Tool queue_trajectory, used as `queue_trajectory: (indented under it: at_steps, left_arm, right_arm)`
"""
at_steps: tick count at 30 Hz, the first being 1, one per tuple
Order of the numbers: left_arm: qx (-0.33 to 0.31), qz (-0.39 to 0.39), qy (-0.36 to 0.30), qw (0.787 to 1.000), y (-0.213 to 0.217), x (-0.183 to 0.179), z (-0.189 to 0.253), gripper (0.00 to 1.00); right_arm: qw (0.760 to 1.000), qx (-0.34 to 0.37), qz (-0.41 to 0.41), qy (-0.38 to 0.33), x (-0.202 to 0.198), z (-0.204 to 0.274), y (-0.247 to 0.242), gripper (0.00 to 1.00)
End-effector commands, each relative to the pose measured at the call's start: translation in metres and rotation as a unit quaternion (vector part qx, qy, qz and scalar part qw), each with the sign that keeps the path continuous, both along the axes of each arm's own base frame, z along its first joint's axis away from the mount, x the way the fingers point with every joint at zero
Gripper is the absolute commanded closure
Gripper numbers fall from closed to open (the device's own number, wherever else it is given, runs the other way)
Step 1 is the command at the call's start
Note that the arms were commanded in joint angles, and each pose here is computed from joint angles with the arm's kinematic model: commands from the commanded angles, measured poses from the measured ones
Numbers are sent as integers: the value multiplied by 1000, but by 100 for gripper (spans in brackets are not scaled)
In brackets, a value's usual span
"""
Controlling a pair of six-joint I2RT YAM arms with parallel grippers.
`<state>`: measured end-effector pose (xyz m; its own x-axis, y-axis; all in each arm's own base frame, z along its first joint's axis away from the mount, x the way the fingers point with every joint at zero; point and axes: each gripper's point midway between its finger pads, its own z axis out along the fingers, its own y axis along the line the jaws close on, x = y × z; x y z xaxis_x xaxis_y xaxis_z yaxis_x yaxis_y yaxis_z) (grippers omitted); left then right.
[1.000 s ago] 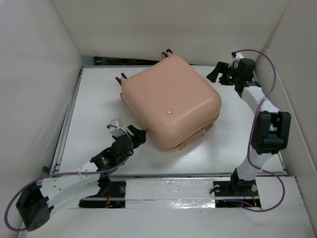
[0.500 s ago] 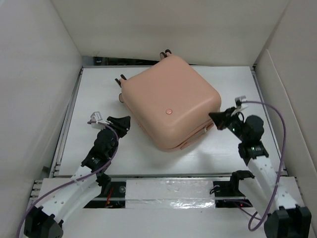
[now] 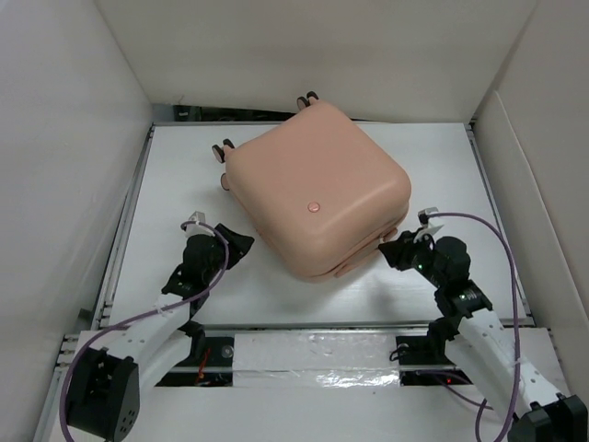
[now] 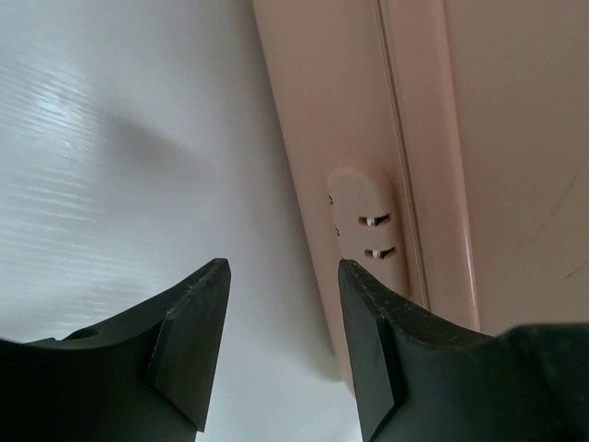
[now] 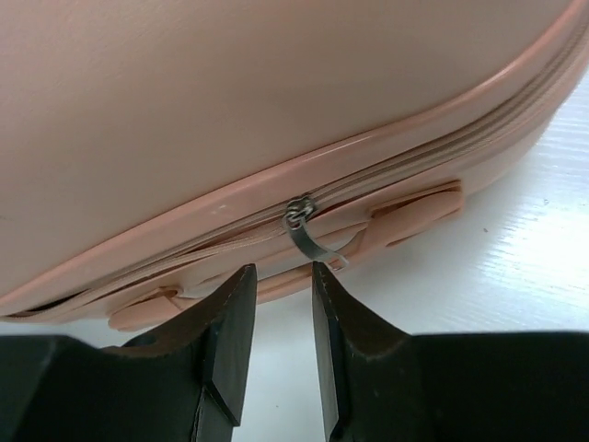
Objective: Pack the luggage
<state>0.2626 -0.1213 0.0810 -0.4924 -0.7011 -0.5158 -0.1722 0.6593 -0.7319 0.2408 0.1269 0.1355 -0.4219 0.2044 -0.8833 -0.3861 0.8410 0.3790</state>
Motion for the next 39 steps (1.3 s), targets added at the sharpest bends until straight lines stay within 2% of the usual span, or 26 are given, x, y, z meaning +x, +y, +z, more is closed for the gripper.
queue_trajectory:
  at_steps: [1, 8, 17, 22, 26, 32, 34, 39]
  left_arm:
    - [-26, -69, -53, 996, -25, 7, 32, 53]
    - [-22, -87, -53, 995, -30, 7, 29, 52]
    - [-23, -105, -50, 993, -35, 5, 27, 52]
    - [-12, -109, -44, 993, -34, 3, 23, 52]
    - [-17, -110, -46, 993, -35, 3, 22, 53]
    - [-27, -115, -52, 992, -38, 3, 24, 53]
    - [-24, -117, -53, 991, -38, 5, 26, 53]
    - [-25, -117, -57, 991, -37, 1, 25, 53]
  right_arm:
    - [1000, -9, -14, -24, 5, 17, 3, 64]
    - [998, -49, -26, 5, 15, 5, 10, 62]
    - [991, -92, -94, -13, 37, 19, 2, 62]
    - [991, -109, -77, 10, 24, 9, 13, 58]
    - [989, -107, -100, 25, 13, 12, 8, 56]
    - [987, -111, -113, 14, 20, 14, 5, 56]
    - [986, -113, -120, 11, 28, 17, 2, 59]
    - [983, -127, -134, 16, 43, 16, -2, 60]
